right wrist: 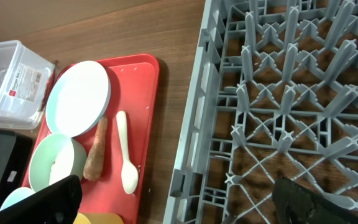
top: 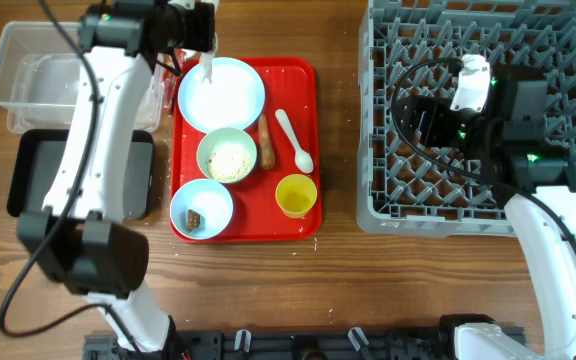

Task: Sort waste into correct bins and load items into the dishwasher rack
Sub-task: 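Grasp the white tissue on the plate with the left gripper, drop into clear bin, then grasp the red wrapper from the plate with left gripper, drop into clear bin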

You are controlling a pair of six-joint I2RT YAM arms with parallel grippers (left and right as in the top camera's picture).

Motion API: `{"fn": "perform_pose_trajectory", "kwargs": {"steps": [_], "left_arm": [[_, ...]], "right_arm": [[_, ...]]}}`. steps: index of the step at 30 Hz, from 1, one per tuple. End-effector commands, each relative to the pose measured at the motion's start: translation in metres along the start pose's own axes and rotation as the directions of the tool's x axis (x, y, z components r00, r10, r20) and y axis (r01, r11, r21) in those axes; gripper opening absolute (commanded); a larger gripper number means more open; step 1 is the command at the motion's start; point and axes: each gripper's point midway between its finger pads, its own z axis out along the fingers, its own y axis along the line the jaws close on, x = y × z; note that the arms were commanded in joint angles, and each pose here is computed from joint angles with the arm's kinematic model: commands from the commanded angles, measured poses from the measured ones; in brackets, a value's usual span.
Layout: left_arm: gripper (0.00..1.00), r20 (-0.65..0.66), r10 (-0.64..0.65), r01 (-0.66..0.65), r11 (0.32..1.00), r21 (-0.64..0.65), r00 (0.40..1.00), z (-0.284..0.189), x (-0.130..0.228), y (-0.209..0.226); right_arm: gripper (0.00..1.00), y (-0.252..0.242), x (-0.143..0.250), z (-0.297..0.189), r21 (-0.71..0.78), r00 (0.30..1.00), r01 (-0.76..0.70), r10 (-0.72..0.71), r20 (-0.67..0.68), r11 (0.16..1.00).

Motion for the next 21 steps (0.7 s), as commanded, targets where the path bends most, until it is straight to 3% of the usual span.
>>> {"fn": "perform_pose_trajectory", "kwargs": {"steps": [1,4,6,10,11,12,13,17,21], "left_arm": [[0.04,0.072,-0.033,0.034,0.999,-0.014,0.997,-0.027,-0.017,0.014],[0.04,0.113,-0.086,0.095,0.993,-0.073,0.990,-0.037,-0.022,0.057],[0.04,0.164,-0.153,0.182,0.966,-0.185,0.975,-0.042,-0.022,0.128],[0.04,0.171,-0.225,0.265,0.926,-0.270,0.959,-0.016,-0.003,0.204],[0.09,0.148,-0.246,0.279,0.919,-0.278,0.958,0.000,0.008,0.217],[0.50,0.113,-0.267,0.289,0.915,-0.282,0.957,0.018,0.022,0.225],[1.00,0.079,-0.283,0.294,0.914,-0.281,0.956,0.034,0.034,0.229],[1.00,0.021,-0.301,0.295,0.917,-0.270,0.954,0.055,0.050,0.225],[1.00,0.091,-0.201,0.218,0.943,-0.253,0.975,0.026,0.009,0.181]], "right_arm": [[1.00,0.000,-0.008,-0.002,0.012,1.000,-0.004,0.004,0.017,1.000],[1.00,0.000,-0.008,-0.002,0.012,1.000,-0.004,0.004,0.017,1.000],[1.00,0.000,-0.008,-0.002,0.012,1.000,-0.005,0.005,0.017,1.000],[0.99,0.000,-0.008,-0.001,0.012,1.000,-0.006,0.006,0.015,1.000],[0.99,0.000,-0.008,-0.001,0.012,1.000,-0.007,0.007,0.015,1.000],[1.00,0.000,-0.008,0.000,0.012,1.000,-0.008,0.008,0.012,1.000],[1.00,-0.001,-0.007,0.000,0.013,1.000,-0.009,0.008,0.011,1.000],[1.00,-0.001,-0.007,0.000,0.013,1.000,-0.009,0.009,0.010,1.000],[1.00,-0.001,-0.007,0.000,0.013,1.000,-0.008,0.008,0.011,1.000]]}}
